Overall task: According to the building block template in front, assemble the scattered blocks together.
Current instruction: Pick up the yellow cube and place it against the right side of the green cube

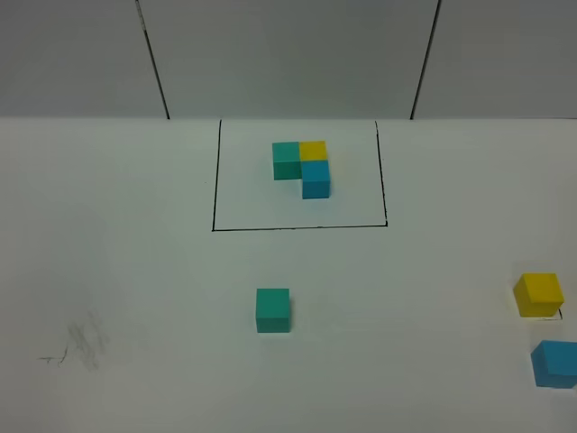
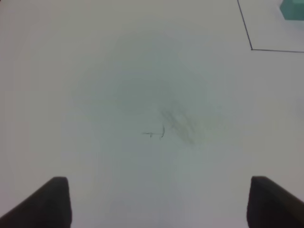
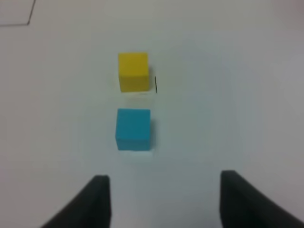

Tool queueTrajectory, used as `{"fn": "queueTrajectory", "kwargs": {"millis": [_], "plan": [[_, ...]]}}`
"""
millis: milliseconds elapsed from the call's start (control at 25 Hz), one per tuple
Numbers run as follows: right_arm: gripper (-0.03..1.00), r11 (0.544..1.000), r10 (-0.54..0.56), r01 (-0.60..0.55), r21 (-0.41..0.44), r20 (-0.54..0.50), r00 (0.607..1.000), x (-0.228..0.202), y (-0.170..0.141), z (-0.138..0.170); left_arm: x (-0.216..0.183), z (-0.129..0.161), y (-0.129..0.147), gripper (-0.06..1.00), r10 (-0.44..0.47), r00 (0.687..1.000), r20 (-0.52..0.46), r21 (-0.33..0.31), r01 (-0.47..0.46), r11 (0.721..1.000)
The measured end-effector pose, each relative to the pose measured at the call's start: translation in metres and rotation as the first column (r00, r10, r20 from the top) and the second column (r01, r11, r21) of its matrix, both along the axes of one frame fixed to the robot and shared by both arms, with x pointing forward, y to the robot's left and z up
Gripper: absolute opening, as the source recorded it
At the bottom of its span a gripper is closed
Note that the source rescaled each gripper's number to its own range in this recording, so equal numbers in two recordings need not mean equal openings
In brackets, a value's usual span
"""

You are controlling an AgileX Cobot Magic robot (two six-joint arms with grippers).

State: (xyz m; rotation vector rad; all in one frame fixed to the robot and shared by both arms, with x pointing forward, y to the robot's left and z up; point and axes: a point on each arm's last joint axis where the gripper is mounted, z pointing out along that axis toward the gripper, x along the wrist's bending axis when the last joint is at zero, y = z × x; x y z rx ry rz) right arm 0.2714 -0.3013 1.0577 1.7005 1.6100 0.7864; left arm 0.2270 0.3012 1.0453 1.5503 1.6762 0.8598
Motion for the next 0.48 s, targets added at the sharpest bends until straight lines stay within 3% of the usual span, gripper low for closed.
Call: {"fn": "queueTrajectory", "kwargs": {"millis": [80, 200, 320, 480], "plan": [[0.63, 1.000, 0.000, 0.000, 0.000, -0.020, 1.000, 0.021, -0.001, 0.008, 0.000, 0.000, 0.000, 0.64, 0.000, 1.000, 0.000, 0.000, 0.000, 1.000], [0.85, 1.000, 0.000, 0.000, 0.003, -0.036, 0.999, 0.054, -0.004, 0.022, 0.000, 0.000, 0.000, 0.64, 0.000, 1.000, 0.000, 0.000, 0.000, 1.000], [0.93, 1.000, -0.004, 0.006, 0.013, -0.120, 0.993, 0.093, -0.006, 0.028, 0.000, 0.000, 0.000, 0.64, 0.000, 1.000, 0.000, 0.000, 0.000, 1.000], [0.93, 1.000, -0.006, 0.012, 0.023, -0.254, 0.967, 0.152, -0.010, 0.026, 0.000, 0.000, 0.000, 0.64, 0.000, 1.000, 0.000, 0.000, 0.000, 1.000]]}}
